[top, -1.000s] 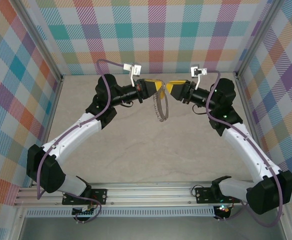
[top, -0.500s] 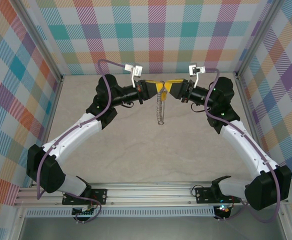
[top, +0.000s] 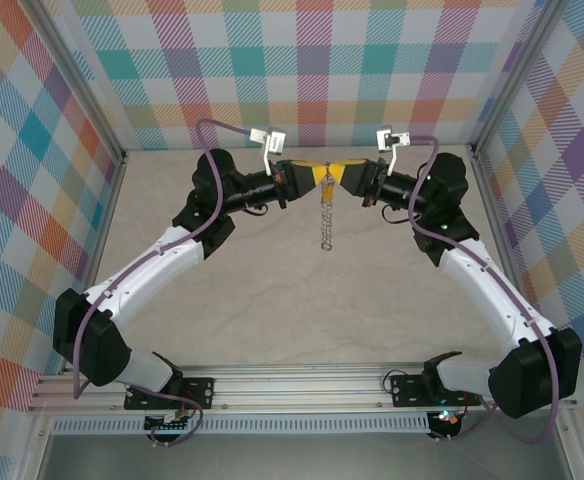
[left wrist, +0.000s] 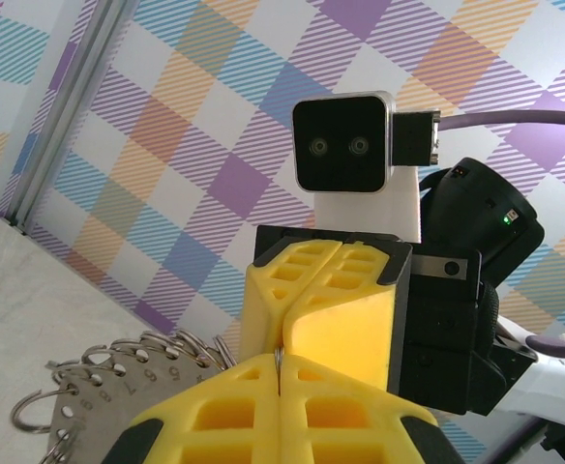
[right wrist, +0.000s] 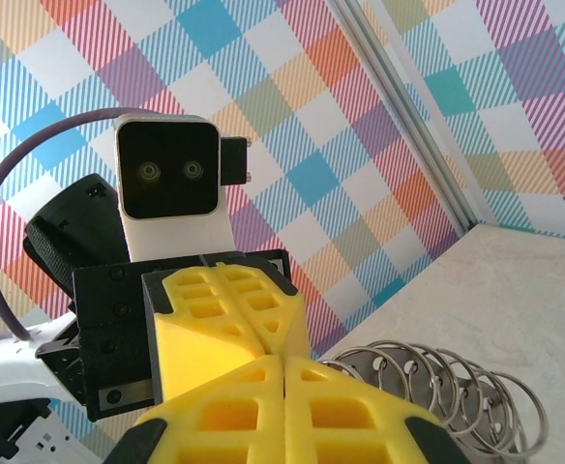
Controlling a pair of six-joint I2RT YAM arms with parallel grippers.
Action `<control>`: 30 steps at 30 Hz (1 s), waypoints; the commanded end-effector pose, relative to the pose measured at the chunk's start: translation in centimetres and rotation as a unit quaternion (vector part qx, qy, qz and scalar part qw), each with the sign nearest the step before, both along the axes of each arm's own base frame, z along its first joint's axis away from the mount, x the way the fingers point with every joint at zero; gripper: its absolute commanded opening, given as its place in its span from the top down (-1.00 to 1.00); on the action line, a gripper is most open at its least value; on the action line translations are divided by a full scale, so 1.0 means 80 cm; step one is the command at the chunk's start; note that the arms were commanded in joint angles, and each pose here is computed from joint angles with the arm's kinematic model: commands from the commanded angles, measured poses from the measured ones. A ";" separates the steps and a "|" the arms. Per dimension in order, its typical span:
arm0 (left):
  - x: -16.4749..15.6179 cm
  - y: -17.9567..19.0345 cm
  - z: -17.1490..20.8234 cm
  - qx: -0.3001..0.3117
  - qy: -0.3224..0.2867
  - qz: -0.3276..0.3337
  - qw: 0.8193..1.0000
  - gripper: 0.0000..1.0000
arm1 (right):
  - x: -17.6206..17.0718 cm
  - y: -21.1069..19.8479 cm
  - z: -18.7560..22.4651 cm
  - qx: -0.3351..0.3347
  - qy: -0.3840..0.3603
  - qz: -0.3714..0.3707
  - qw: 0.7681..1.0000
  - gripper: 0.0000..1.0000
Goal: Put the keys on the keyring
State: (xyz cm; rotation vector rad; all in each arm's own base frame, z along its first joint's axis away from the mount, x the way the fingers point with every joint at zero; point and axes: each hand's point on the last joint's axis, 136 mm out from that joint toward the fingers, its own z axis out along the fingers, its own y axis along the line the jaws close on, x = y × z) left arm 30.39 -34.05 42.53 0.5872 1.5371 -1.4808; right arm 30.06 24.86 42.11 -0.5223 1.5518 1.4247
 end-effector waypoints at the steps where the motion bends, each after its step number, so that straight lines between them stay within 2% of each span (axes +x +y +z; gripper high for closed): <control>1: -0.020 0.006 0.049 -0.033 -0.047 -0.010 0.998 1.00 | -0.009 -0.001 0.014 0.001 -0.029 0.006 1.000 1.00; 9: -0.017 0.005 0.049 -0.014 -0.050 0.000 0.999 0.96 | -0.018 0.004 0.014 -0.046 -0.046 0.034 0.997 1.00; 11: -0.015 0.005 0.047 -0.008 -0.049 0.003 0.999 0.72 | -0.022 0.006 0.013 -0.058 -0.049 0.051 0.996 1.00; 13: -0.014 0.006 0.046 -0.004 -0.049 0.006 0.999 0.66 | -0.022 0.008 0.010 -0.069 -0.048 0.063 0.994 1.00; 16: -0.015 0.006 0.043 0.001 -0.050 0.007 0.999 0.37 | -0.020 0.007 0.006 -0.080 -0.049 0.067 0.993 1.00; 21: -0.017 0.013 0.039 0.040 -0.074 0.016 0.996 0.15 | -0.019 0.001 -0.001 -0.098 -0.045 0.084 0.991 1.00; 30: -0.028 0.013 0.013 0.137 -0.099 -0.051 0.984 0.16 | -0.025 -0.005 -0.010 -0.115 -0.041 0.134 0.983 1.00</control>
